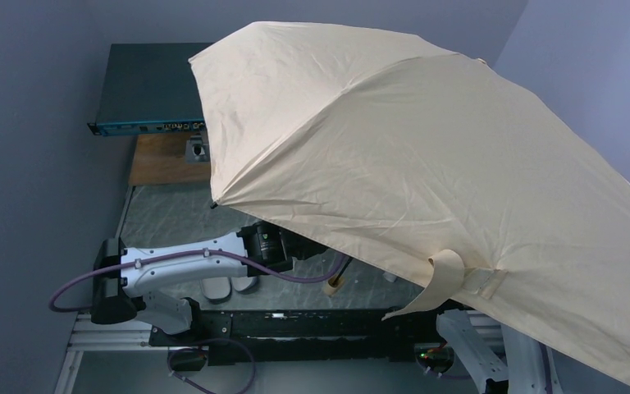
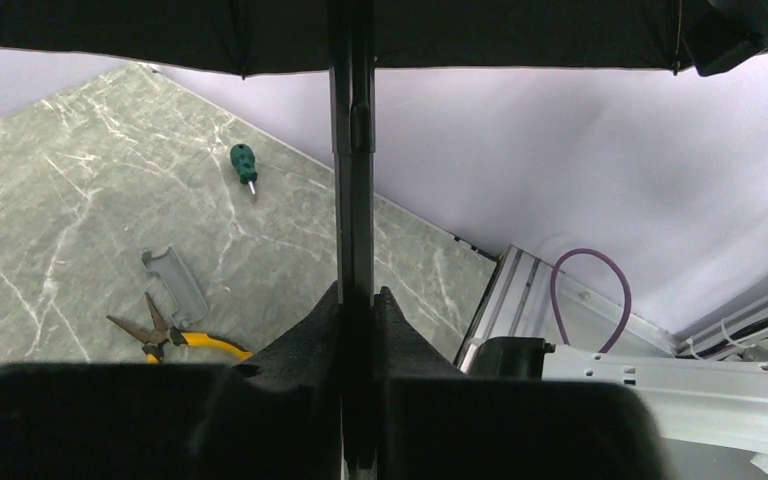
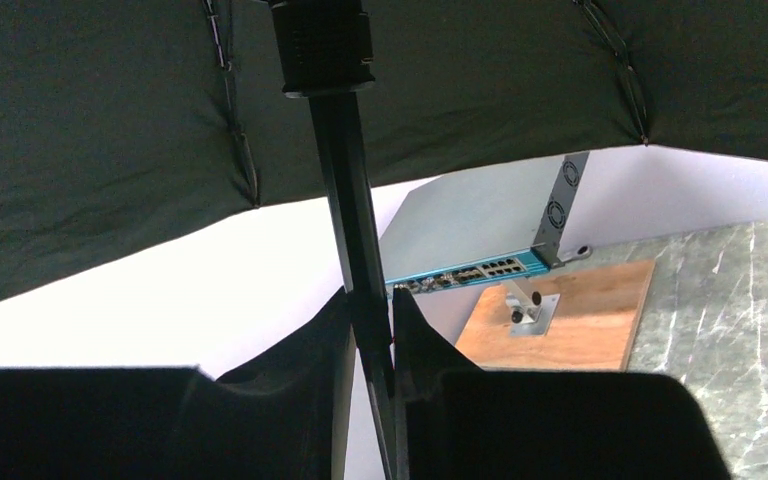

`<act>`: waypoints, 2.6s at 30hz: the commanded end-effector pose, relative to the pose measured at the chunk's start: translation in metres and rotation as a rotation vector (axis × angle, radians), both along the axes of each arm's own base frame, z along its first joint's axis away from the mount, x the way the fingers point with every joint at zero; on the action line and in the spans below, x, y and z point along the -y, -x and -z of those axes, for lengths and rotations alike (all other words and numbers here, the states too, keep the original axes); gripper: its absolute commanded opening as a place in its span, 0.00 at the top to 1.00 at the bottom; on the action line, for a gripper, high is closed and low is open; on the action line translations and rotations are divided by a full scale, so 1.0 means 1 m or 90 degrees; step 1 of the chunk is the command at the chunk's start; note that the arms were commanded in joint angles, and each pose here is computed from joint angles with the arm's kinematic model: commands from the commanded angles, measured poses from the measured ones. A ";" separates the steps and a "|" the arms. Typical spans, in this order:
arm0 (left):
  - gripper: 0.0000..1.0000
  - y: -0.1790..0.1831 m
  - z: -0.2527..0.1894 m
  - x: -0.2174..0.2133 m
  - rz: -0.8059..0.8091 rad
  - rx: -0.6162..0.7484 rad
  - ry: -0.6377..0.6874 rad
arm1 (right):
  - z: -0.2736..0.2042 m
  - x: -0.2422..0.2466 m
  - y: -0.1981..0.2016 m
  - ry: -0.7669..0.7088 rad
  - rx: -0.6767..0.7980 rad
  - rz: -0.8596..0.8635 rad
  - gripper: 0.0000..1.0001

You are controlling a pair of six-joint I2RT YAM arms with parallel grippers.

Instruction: Open the umbrella

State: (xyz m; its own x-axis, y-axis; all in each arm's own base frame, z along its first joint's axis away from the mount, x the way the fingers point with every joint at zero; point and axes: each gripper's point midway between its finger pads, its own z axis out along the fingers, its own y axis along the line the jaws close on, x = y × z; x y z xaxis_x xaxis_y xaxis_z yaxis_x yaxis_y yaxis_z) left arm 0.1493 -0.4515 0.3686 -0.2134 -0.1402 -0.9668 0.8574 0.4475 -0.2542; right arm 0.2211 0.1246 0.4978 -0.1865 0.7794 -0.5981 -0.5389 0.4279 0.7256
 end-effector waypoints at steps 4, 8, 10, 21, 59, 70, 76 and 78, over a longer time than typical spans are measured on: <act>0.30 -0.009 -0.047 -0.013 -0.028 0.053 0.056 | -0.005 -0.012 0.027 0.021 0.034 -0.061 1.00; 0.19 -0.008 -0.058 -0.009 -0.015 0.073 0.050 | -0.002 -0.015 0.033 0.021 0.036 -0.076 1.00; 0.23 -0.007 -0.066 -0.007 -0.005 0.083 0.048 | -0.001 -0.016 0.035 0.020 0.038 -0.081 1.00; 0.47 -0.011 -0.080 0.013 0.022 0.093 0.052 | 0.000 -0.020 0.047 0.017 0.045 -0.112 1.00; 1.00 -0.025 -0.085 -0.013 -0.041 0.068 0.104 | 0.019 -0.013 0.039 0.042 0.007 -0.070 0.56; 1.00 -0.016 -0.080 -0.011 -0.008 0.083 0.102 | 0.011 -0.017 0.024 0.034 0.013 -0.078 0.60; 1.00 -0.011 -0.079 -0.008 0.014 0.091 0.104 | 0.011 -0.022 0.017 0.025 0.006 -0.099 0.61; 1.00 -0.009 -0.079 -0.006 0.021 0.093 0.102 | 0.007 -0.024 0.016 0.021 0.018 -0.108 0.61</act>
